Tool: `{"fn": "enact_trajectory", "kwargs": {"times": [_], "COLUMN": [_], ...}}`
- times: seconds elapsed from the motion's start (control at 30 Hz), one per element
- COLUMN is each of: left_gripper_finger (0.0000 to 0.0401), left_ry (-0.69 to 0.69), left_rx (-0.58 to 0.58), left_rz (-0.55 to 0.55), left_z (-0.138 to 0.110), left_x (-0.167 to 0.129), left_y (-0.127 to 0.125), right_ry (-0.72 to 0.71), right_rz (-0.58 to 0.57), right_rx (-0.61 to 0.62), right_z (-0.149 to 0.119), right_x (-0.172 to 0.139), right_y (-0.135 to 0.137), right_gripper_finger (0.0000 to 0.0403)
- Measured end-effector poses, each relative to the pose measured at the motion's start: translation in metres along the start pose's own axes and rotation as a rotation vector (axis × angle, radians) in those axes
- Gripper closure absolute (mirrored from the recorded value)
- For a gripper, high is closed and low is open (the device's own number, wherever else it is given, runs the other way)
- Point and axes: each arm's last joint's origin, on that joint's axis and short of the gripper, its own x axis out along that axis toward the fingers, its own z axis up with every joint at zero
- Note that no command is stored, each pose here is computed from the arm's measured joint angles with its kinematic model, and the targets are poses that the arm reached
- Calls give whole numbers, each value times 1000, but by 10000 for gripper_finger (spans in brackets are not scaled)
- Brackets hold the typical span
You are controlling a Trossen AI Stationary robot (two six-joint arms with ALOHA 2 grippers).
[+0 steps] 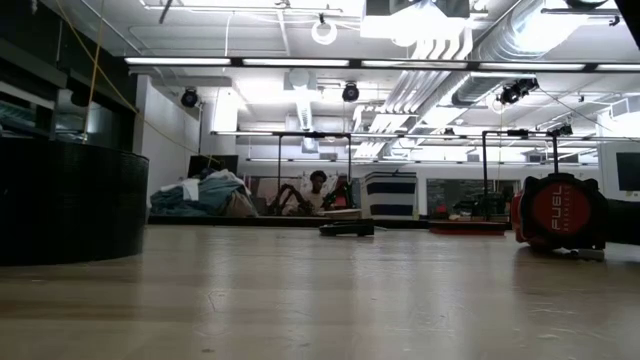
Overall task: Coil cords
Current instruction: Coil the white wire
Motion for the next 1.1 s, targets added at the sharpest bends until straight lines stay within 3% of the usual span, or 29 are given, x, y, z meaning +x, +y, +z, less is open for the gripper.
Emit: {"fn": "enact_trajectory", "kwargs": {"times": [0.2, 0.5, 0.8, 1.1], "left_gripper_finger": [400, 401, 401, 401], "left_ry": [-31, 70, 43, 171], "left_rx": [-24, -269, -248, -401], "left_rz": [24, -99, -65, -134], "left_z": [2, -2, -1, -11], "left_x": [-1, 4, 4, 25], "left_y": [0, -2, -1, 1], "right_ry": [2, -54, -102, -160], "right_rz": [29, 4, 40, 29], "right_rx": [-35, -50, -46, -50], "right_z": [0, 5, 10, 16], "right_x": [-1, -1, -2, -3], "right_y": [13, 8, 16, 11], "right_gripper_finger": [403, 403, 403, 403]}}
